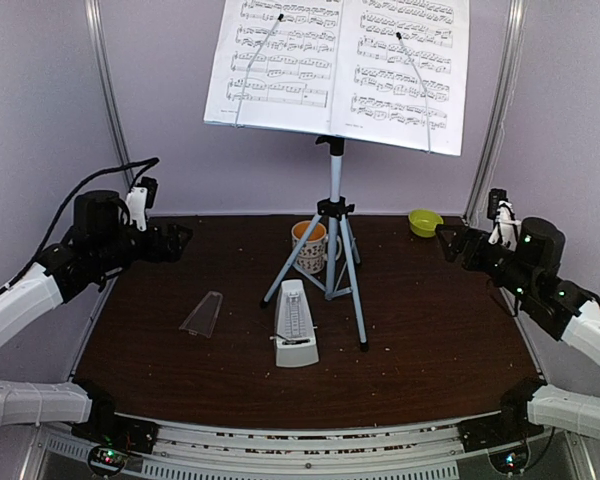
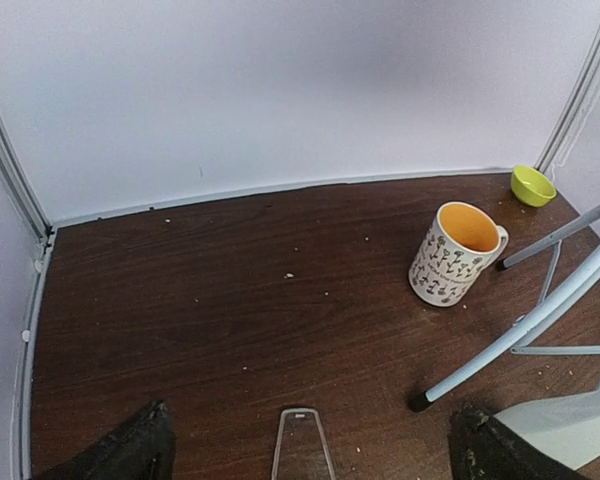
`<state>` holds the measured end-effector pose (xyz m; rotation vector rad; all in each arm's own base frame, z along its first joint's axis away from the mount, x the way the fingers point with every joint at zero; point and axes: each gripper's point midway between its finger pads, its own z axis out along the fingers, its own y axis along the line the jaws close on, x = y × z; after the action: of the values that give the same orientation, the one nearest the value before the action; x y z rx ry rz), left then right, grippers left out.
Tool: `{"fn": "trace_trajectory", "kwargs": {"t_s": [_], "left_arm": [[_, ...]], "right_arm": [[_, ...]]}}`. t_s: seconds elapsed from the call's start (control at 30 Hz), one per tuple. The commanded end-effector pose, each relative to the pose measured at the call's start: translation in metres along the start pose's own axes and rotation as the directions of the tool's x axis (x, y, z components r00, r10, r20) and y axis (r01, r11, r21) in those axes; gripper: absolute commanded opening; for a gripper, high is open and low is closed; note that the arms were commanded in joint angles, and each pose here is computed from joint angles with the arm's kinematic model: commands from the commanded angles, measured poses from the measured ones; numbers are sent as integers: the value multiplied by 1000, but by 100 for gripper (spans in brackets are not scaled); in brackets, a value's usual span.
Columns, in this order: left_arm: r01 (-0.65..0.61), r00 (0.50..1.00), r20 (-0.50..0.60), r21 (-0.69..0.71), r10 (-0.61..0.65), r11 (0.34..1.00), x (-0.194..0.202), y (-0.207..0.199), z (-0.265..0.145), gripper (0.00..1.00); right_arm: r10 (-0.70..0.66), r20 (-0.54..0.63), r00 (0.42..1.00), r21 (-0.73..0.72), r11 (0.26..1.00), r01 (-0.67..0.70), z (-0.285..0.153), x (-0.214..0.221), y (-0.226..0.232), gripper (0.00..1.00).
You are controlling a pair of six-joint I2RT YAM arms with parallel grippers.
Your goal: Set up the instrument practice props
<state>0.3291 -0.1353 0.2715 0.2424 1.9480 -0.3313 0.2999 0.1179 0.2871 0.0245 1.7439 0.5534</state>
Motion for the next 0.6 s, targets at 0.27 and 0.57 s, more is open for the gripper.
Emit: {"fn": "trace_trajectory", "kwargs": {"t_s": [0.27, 0.57], "left_arm": [[133, 984, -101, -129, -146, 983, 30, 22, 27, 98], [209, 967, -126, -89, -220, 974, 58, 15, 39, 98]], "right_arm": [[117, -92, 989, -77, 989, -124, 7, 40, -4, 100], [135, -135, 982, -73, 987, -146, 12, 65, -11, 100]]}}
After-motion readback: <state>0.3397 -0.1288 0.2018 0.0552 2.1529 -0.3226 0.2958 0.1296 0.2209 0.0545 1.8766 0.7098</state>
